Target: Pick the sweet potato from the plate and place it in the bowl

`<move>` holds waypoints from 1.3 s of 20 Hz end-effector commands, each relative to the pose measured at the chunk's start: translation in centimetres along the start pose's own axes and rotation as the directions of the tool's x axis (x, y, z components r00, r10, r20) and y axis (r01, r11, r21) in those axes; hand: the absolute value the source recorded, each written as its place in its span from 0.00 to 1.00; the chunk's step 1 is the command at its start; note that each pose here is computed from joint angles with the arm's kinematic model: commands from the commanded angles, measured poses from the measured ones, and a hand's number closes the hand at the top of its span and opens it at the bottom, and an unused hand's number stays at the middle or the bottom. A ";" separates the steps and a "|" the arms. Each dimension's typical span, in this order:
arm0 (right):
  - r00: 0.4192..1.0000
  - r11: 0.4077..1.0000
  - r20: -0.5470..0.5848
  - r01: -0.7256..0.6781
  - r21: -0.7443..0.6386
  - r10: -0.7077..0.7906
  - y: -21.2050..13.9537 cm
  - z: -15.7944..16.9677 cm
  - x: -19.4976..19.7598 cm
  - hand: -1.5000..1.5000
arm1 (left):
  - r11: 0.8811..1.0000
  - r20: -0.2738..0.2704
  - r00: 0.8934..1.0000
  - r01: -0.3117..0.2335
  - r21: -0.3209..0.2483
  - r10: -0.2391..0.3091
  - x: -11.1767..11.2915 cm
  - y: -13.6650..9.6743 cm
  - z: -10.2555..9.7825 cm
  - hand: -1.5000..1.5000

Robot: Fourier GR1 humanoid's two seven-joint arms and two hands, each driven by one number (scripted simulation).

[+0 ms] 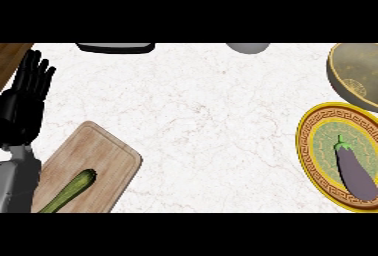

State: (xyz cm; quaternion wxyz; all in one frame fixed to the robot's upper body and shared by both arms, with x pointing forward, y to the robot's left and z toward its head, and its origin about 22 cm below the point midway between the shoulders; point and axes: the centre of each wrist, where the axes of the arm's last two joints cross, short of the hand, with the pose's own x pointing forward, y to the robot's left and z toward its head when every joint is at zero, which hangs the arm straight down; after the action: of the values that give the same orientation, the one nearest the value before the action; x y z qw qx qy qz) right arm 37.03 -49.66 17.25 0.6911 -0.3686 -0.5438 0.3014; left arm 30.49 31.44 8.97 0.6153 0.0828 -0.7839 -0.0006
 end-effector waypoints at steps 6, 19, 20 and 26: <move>0.938 0.937 0.050 0.345 -0.044 -0.343 4.4 -1.1 -0.1 0.00 | 1.000 0.002 1.000 -0.008 0.000 0.008 0.0 -0.2 -0.5 0.50; 0.826 0.699 0.154 0.545 -0.463 -0.542 -3.7 5.3 -7.2 0.00 | 1.000 0.019 1.000 0.000 -0.003 0.000 0.3 0.8 0.1 0.50; 0.819 0.691 0.143 0.551 -0.469 -0.556 -3.3 5.4 -7.5 0.00 | 1.000 0.003 1.000 0.006 0.025 -0.006 0.0 1.3 0.0 0.50; 0.779 0.641 0.181 0.604 -0.474 -0.600 -5.4 9.2 -10.9 0.00 | 1.000 0.014 1.000 -0.013 0.024 0.013 0.0 0.1 -0.4 0.50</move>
State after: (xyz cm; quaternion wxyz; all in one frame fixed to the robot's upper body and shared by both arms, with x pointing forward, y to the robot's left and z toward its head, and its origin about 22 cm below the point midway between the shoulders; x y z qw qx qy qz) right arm 28.03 -58.30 17.11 0.6366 -0.3397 -0.6882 -0.0751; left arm 30.41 32.07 8.55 0.6095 0.0861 -0.7881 0.0072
